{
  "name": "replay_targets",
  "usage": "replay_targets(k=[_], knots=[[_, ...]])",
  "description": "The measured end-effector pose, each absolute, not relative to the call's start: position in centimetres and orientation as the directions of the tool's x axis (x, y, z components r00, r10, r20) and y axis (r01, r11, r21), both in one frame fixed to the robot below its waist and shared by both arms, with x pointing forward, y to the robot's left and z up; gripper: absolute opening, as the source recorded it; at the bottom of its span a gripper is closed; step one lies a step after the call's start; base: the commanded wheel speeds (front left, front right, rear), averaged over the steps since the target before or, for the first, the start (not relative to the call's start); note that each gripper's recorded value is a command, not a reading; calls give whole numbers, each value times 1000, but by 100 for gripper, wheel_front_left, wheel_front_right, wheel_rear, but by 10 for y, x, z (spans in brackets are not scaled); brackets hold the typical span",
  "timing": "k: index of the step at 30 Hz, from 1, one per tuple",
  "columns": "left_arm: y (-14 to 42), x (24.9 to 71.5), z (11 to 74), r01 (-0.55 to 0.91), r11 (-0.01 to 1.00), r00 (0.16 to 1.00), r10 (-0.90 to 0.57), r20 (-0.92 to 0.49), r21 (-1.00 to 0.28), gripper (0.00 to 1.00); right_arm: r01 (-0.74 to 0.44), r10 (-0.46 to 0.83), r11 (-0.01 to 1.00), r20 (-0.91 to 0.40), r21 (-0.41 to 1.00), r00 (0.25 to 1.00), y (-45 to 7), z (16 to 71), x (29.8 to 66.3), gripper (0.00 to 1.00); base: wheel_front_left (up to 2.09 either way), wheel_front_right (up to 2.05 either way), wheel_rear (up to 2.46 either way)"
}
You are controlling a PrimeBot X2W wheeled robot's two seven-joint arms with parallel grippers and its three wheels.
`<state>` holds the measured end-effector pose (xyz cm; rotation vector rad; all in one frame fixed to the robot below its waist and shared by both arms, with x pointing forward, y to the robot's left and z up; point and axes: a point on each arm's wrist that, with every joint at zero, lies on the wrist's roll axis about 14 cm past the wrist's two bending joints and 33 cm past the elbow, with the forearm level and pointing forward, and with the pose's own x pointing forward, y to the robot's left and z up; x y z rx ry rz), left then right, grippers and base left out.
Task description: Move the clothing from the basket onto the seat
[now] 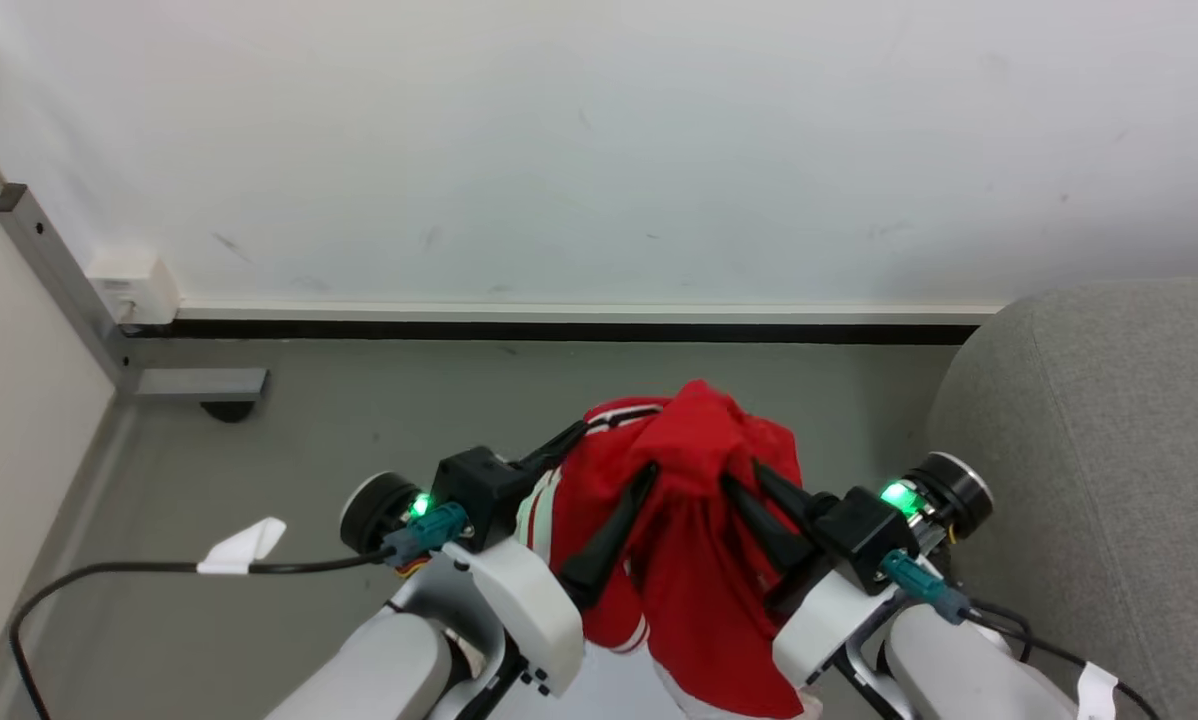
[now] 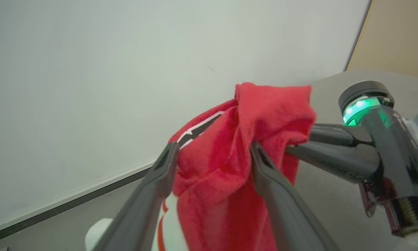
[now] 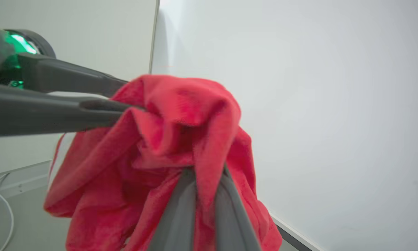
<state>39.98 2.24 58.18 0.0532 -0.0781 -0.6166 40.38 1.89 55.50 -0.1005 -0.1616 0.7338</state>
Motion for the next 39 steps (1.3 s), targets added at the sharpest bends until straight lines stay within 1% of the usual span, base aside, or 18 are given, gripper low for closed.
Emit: replay_targets(k=[7, 15, 25, 29, 33, 39], knots=[[4, 399, 562, 618, 785, 785, -619, 18, 37, 100, -568, 595, 803, 173, -180, 785, -25, 576, 417, 0, 0, 0, 0], [-30, 396, 548, 691, 723, 723, -691, -5, 11, 100, -451, 495, 864, 213, -224, 842, -82, 592, 422, 0, 0, 0, 0], [-87, 385, 542, 804, 595, 595, -804, -1, -13, 100, -268, 325, 929, 215, -254, 921, -163, 595, 408, 0, 0, 0, 0], [-109, 378, 543, 844, 536, 537, -844, 9, -24, 100, -206, 255, 946, 184, -248, 949, -192, 583, 397, 0, 0, 0, 0], [-121, 378, 540, 863, 505, 505, -863, 4, -37, 100, -178, 221, 954, 167, -241, 961, -204, 577, 394, 0, 0, 0, 0], [-126, 383, 533, 874, 483, 484, -875, -6, -45, 100, -148, 187, 961, 153, -235, 970, -217, 571, 400, 0, 0, 0, 0]])
